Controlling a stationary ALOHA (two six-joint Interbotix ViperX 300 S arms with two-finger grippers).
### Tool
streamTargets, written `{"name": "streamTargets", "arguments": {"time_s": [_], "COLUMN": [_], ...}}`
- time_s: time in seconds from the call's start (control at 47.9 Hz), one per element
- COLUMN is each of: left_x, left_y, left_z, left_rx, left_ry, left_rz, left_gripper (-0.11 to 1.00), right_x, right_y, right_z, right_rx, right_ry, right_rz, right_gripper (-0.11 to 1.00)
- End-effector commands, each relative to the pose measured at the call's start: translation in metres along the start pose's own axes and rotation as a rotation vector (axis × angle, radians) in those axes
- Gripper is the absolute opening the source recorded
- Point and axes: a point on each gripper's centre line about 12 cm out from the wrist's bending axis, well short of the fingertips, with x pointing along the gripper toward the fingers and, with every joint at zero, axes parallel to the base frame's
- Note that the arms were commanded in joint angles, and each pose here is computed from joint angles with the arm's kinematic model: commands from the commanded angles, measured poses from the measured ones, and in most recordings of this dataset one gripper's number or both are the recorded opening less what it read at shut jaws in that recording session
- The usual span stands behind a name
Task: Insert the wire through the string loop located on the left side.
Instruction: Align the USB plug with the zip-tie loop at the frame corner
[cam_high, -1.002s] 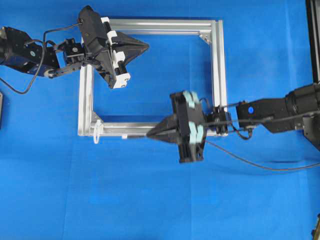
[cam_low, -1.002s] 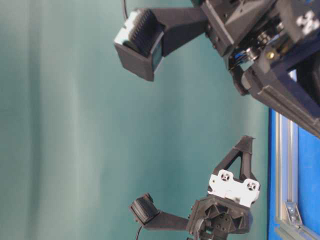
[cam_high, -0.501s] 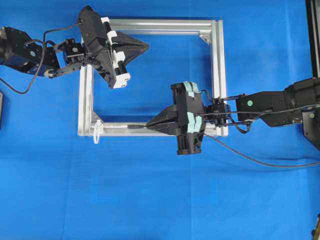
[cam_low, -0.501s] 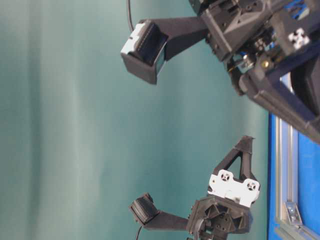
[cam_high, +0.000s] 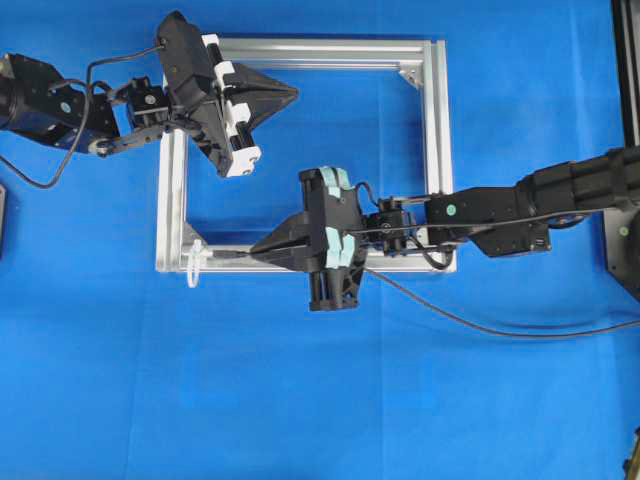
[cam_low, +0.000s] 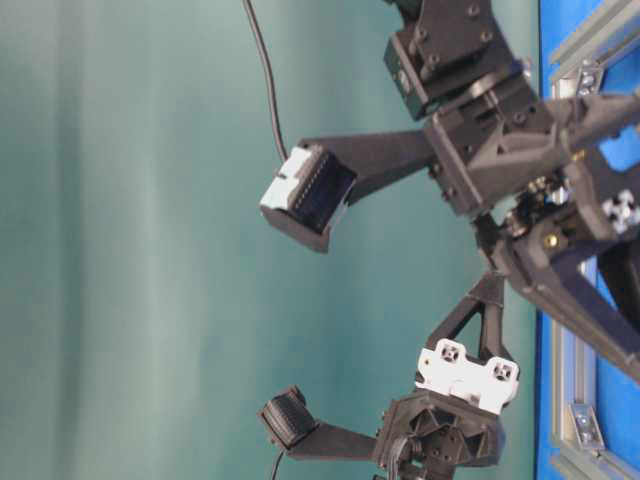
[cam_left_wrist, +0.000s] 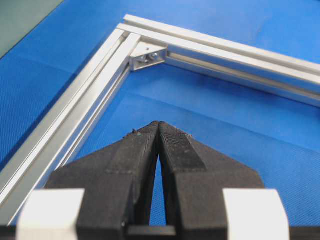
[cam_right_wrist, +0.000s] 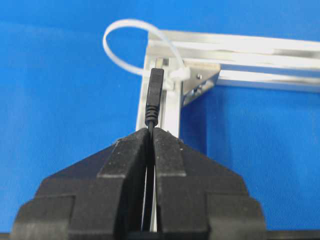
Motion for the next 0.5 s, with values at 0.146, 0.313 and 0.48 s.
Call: {"name": "streamTargets", "arguments": {"time_s": [0.146, 0.313, 0.48], "left_x": [-0.0002, -0.0001, -0.0001], "left_y": [0.0011, 0.0017, 0.0017], "left_z": [0.0191, 0.0191, 0.0191], "left_rx": [0.000, -0.001, -0.001], "left_ry": [-0.060, -0.060, -0.060], "left_rz": [0.001, 0.003, 0.003], "left_gripper": [0.00, 0.00, 0.00], "right_x": [0.0016, 0.0014, 0.0012], "right_y": [0.0005, 0.0004, 0.0003], "right_z": [0.0183, 0.0177, 0.0171], "right_rx": [-0.002, -0.002, -0.002], "right_ry": [-0.049, -0.047, -0.046], "right_rz": [0.004, 0.004, 0.003], "right_gripper": [-0.10, -0.10, -0.10]}}
